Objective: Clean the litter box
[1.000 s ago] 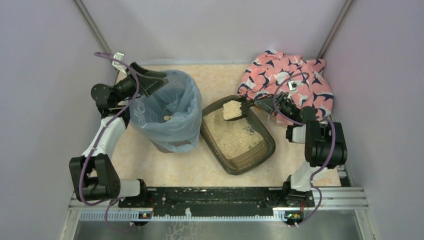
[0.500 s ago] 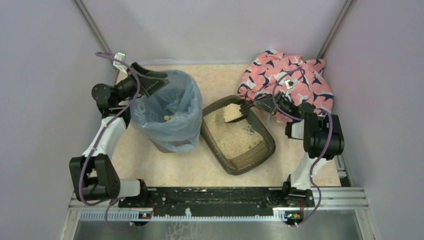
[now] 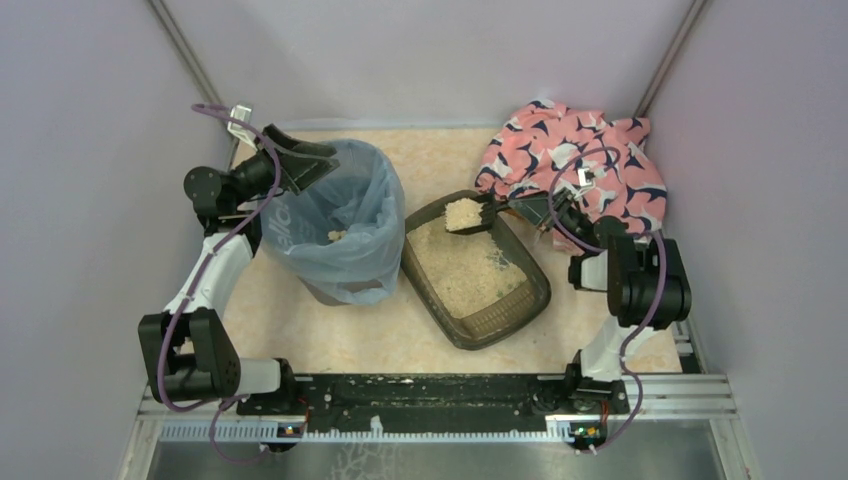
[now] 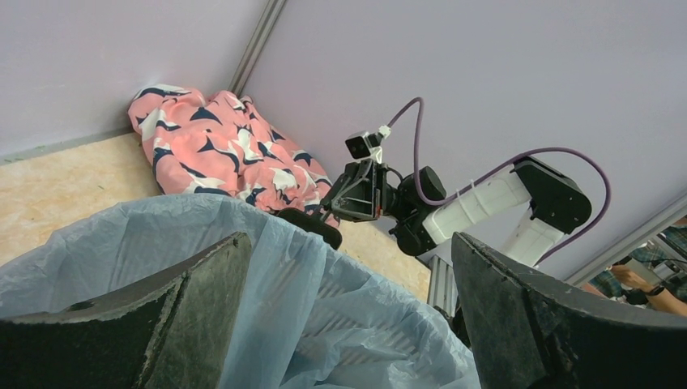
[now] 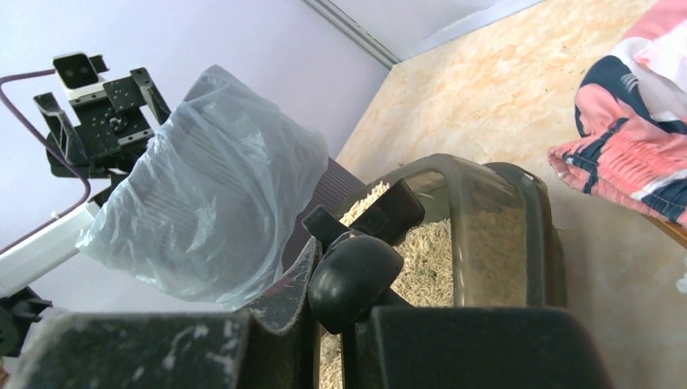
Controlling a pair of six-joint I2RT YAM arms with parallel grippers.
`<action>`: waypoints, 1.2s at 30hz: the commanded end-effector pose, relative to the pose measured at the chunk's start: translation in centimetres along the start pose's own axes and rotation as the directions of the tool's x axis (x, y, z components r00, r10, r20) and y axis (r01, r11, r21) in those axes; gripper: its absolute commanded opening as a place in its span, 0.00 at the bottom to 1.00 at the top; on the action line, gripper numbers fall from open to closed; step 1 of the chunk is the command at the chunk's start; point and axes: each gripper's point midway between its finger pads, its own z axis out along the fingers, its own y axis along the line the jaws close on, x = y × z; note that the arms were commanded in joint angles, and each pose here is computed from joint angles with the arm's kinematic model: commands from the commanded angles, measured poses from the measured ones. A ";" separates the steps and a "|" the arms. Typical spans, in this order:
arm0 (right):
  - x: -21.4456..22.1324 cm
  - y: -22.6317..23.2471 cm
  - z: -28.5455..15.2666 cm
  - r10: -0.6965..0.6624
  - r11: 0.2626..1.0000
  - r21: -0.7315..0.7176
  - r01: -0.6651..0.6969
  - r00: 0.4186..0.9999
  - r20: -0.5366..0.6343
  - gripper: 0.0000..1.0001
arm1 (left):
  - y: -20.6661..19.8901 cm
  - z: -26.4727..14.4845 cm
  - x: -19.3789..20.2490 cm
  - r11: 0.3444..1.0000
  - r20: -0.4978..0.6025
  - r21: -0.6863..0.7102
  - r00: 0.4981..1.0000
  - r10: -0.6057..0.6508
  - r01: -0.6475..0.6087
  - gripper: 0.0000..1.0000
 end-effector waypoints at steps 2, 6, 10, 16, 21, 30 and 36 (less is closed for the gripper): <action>-1.5 5.0 -0.2 -0.226 0.962 -0.148 0.230 0.973 0.041 0.00 | -1.5 0.5 -0.5 0.997 -0.001 0.036 0.998 0.064 -0.064 0.99; -0.2 6.2 -1.1 -0.270 0.948 -0.171 0.268 0.963 0.013 0.00 | -1.5 0.5 -0.4 0.998 -0.003 0.037 0.998 0.058 -0.058 0.99; -0.7 8.3 -1.4 -0.305 0.931 -0.201 0.305 0.952 0.032 0.00 | -1.5 0.6 -0.3 0.998 -0.004 0.039 0.999 0.051 -0.051 0.99; -4.1 9.8 -1.5 -0.323 0.921 -0.188 0.341 0.939 0.121 0.00 | -1.8 0.7 -0.4 0.997 -0.004 0.046 0.998 0.061 -0.061 0.99; -2.6 10.3 -0.6 -0.312 0.918 -0.234 0.321 0.947 0.078 0.00 | -1.5 0.7 -0.3 0.998 -0.005 0.042 0.999 0.054 -0.054 0.99; -4.0 10.8 -1.4 -0.325 0.915 -0.208 0.346 0.937 0.129 0.00 | -1.6 0.7 -0.2 0.998 -0.007 0.048 0.999 0.051 -0.050 0.99; -3.3 10.9 -1.4 -0.304 0.921 -0.225 0.318 0.948 0.093 0.00 | -1.5 0.8 -0.2 0.998 -0.006 0.041 0.999 0.046 -0.045 0.99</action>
